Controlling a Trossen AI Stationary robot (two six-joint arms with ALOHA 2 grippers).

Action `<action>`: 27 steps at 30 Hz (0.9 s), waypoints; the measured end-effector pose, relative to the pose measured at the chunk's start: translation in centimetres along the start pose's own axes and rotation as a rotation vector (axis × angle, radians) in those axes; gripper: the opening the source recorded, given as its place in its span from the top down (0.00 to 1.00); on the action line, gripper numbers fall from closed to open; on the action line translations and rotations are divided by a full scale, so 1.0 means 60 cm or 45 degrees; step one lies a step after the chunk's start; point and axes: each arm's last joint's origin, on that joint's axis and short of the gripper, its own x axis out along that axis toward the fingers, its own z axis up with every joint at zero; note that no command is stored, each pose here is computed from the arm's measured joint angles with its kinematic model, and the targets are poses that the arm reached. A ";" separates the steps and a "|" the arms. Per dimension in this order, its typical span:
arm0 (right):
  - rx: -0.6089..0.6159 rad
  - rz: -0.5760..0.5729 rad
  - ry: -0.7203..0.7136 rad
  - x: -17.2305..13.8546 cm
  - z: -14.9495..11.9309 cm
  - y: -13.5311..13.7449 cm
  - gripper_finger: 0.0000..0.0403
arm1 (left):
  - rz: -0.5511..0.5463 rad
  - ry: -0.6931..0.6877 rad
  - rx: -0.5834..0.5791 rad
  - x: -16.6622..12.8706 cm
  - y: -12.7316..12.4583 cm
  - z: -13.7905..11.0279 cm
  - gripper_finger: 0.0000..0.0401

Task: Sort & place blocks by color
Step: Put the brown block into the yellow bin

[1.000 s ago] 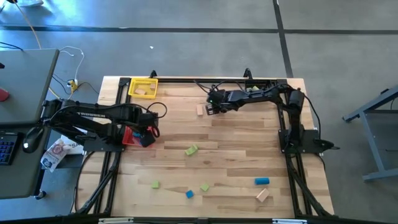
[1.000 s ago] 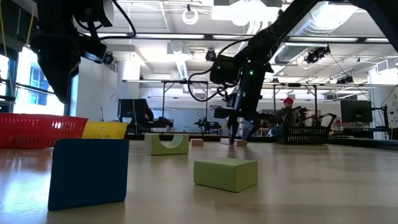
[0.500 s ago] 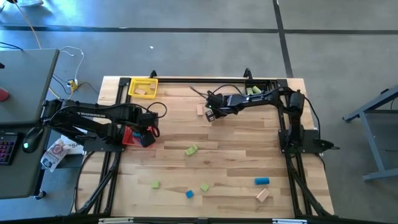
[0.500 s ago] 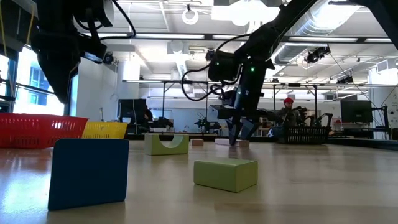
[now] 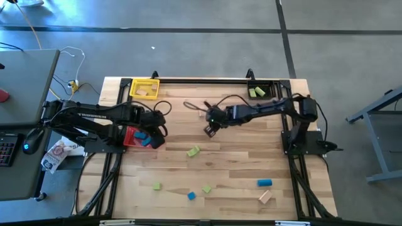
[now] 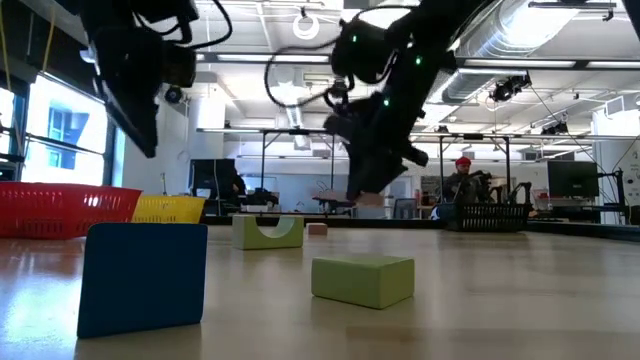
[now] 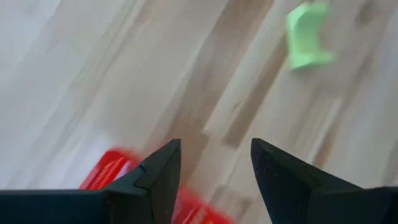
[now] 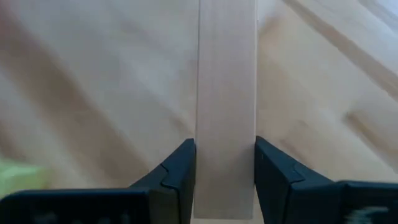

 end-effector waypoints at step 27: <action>-0.727 -0.004 -0.562 -0.087 -0.066 0.158 0.74 | -0.341 -0.511 -0.187 -0.018 -0.036 0.066 0.55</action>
